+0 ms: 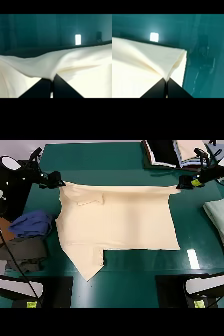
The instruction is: Fold the shirts.
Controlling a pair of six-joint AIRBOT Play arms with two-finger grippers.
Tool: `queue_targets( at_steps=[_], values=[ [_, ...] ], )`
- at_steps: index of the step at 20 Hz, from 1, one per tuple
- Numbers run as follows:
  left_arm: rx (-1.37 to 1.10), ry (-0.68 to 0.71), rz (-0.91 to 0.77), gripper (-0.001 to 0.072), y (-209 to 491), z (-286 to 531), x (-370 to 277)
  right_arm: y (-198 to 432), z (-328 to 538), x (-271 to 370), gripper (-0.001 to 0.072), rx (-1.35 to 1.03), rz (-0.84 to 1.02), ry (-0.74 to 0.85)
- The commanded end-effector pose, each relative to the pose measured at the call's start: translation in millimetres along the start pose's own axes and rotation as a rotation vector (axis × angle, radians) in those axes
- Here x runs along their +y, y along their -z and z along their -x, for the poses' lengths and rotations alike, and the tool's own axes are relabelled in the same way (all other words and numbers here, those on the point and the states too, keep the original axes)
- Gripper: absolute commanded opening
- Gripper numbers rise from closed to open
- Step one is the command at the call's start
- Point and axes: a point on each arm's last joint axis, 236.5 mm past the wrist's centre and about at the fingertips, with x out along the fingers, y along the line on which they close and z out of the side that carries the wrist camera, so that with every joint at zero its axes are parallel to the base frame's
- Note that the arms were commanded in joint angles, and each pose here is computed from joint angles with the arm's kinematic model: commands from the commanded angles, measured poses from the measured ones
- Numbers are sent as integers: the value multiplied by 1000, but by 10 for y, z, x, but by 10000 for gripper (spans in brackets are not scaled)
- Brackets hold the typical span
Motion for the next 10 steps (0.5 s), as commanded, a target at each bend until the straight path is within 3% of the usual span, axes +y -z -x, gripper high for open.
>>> queue_targets(
  at_steps=[1, 4, 10],
  values=[
    [67, 0, -37, 20, 67, 62, -16, -34, 74, -7, 13, 25, 38, 4],
    [227, -77, -49, 20, 491, 23, 208, 215, 114, -118, 13, 83, 61, 72],
    [385, -79, 54, 21, 1192, -271, 457, 695, -155, -148, 14, 130, 11, 62]
  ],
)
